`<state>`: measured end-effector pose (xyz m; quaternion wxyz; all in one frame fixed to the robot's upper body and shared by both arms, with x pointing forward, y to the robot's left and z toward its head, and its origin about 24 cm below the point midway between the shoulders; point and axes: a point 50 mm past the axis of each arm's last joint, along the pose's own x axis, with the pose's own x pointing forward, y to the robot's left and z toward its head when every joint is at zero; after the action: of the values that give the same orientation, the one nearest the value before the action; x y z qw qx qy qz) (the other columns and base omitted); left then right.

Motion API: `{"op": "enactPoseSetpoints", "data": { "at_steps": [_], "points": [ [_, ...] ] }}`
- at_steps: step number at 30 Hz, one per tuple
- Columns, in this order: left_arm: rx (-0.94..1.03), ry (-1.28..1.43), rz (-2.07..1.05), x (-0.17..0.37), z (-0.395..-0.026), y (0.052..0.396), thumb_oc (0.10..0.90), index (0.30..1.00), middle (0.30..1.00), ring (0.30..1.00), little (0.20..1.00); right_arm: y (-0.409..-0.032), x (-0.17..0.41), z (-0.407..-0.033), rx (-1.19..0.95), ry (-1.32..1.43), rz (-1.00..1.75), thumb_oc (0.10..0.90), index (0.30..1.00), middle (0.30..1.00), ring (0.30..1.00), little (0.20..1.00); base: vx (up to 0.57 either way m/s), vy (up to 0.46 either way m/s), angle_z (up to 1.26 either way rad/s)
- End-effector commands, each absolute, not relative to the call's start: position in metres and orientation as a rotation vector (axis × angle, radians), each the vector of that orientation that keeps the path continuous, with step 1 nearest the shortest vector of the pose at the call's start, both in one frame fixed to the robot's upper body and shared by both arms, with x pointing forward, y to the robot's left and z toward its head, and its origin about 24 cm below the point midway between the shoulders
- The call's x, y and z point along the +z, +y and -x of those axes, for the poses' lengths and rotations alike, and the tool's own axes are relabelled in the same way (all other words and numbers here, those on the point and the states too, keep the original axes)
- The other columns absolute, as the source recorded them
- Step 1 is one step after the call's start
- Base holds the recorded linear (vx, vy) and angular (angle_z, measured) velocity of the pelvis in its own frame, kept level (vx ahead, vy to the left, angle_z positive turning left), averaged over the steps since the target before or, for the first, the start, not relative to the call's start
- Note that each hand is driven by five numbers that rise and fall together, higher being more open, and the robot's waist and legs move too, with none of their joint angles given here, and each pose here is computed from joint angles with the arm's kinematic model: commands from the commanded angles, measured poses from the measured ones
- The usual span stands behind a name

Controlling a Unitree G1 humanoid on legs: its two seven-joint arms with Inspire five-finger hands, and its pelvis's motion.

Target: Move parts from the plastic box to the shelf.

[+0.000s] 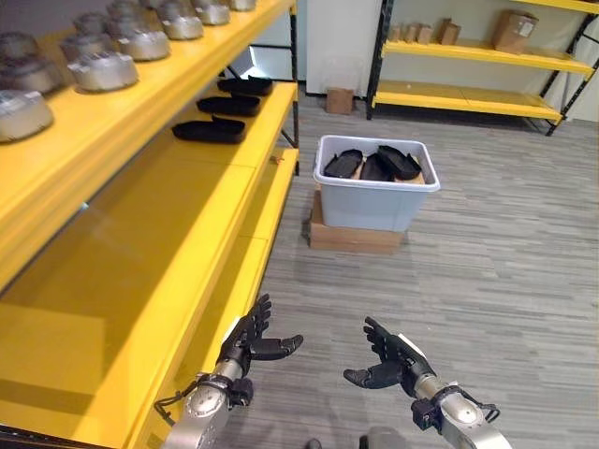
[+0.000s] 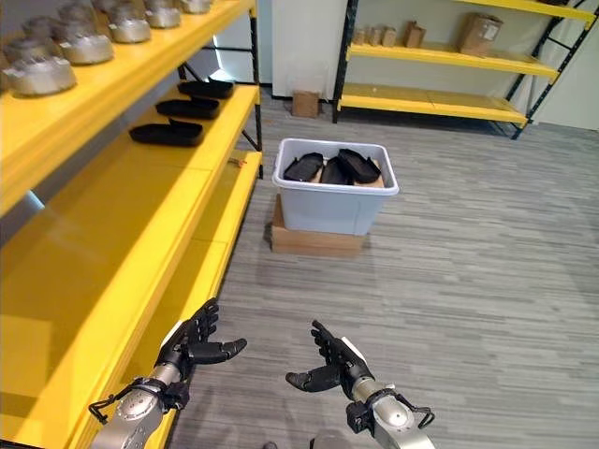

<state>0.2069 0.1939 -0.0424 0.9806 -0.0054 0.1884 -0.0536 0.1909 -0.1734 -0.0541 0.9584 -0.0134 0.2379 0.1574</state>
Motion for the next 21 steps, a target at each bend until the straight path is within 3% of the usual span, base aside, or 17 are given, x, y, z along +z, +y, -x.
{"op": "enactPoseSetpoints", "data": {
  "at_steps": [1, 13, 21],
  "points": [
    [-0.140, 0.129, -0.007, 0.003, -0.240, 0.192, 0.900, 1.000, 1.000, 1.000, 1.000, -0.174, -0.016, -0.217, 0.304, 0.253, -0.008, 0.900, 1.000, 1.000, 1.000, 1.000, 0.23, -0.052, 0.50],
    [-0.121, 0.155, 0.016, -0.006, -0.237, 0.192, 0.900, 1.000, 1.000, 1.000, 1.000, -0.183, -0.017, -0.218, 0.280, 0.267, 0.037, 0.900, 1.000, 1.000, 1.000, 1.000, 0.32, -0.205, 0.14],
    [-0.109, 0.130, 0.087, -0.002, -0.240, 0.184, 0.900, 1.000, 1.000, 1.000, 1.000, -0.183, -0.009, -0.228, 0.321, 0.241, 0.059, 0.900, 1.000, 1.000, 1.000, 1.000, 0.28, -0.361, 0.22]
  ]
}}
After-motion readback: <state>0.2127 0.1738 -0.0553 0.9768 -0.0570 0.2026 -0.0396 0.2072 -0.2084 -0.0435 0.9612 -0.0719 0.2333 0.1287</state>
